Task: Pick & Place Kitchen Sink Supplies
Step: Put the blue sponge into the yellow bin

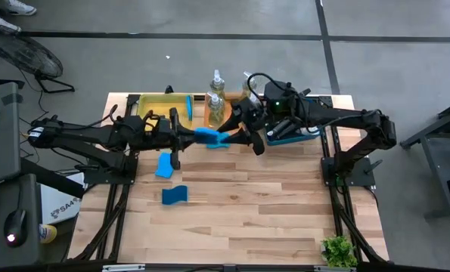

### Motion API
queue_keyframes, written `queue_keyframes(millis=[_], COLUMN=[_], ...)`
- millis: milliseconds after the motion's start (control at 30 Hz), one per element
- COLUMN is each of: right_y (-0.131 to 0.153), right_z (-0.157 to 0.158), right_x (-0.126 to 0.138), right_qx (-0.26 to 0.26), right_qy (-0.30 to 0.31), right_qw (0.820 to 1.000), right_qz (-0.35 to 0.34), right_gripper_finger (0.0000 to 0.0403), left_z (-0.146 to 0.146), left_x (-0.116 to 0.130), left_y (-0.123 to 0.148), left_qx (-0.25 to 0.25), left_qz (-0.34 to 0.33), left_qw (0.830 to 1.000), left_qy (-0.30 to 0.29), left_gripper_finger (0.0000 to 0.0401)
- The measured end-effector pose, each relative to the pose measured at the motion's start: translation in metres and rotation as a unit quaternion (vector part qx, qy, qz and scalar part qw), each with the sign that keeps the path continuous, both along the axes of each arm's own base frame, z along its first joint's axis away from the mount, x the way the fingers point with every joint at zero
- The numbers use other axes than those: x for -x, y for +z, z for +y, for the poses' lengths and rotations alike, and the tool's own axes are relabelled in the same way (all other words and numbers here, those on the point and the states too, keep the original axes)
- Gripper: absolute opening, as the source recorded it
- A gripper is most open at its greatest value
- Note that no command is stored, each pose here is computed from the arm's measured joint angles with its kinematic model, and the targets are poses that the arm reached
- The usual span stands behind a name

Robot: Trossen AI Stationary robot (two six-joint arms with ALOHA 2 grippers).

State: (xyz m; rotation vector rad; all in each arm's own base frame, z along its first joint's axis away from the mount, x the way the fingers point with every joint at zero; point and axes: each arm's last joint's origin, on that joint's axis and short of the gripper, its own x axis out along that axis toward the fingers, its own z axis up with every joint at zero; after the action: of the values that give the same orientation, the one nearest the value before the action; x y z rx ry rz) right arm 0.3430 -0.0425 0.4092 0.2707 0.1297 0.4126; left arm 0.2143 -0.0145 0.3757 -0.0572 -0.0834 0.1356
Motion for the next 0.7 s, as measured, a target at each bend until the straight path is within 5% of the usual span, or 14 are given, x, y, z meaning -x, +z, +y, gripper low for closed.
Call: queue_keyframes(millis=[200,433,700], right_y=[0.008,0.001,-0.007], right_z=[-0.002,-0.002,-0.003], right_x=[0.015,0.025,0.027], right_qx=[0.013,0.018,0.022], right_qy=[-0.039,-0.071,-0.099], right_qw=[0.999,0.994,0.987], right_qz=[0.013,0.078,0.124], right_gripper_finger=[0.0177,0.0178,0.0172], left_z=[0.009,0.017,0.039], left_x=[0.012,0.020,0.031], left_y=[-0.006,-0.021,-0.039], left_qx=[0.000,0.010,0.126], left_qz=[0.052,0.111,0.108], left_qw=[0.989,0.946,0.890], left_qy=[0.137,0.303,0.424], left_gripper_finger=[0.0004,0.0004,0.0006])
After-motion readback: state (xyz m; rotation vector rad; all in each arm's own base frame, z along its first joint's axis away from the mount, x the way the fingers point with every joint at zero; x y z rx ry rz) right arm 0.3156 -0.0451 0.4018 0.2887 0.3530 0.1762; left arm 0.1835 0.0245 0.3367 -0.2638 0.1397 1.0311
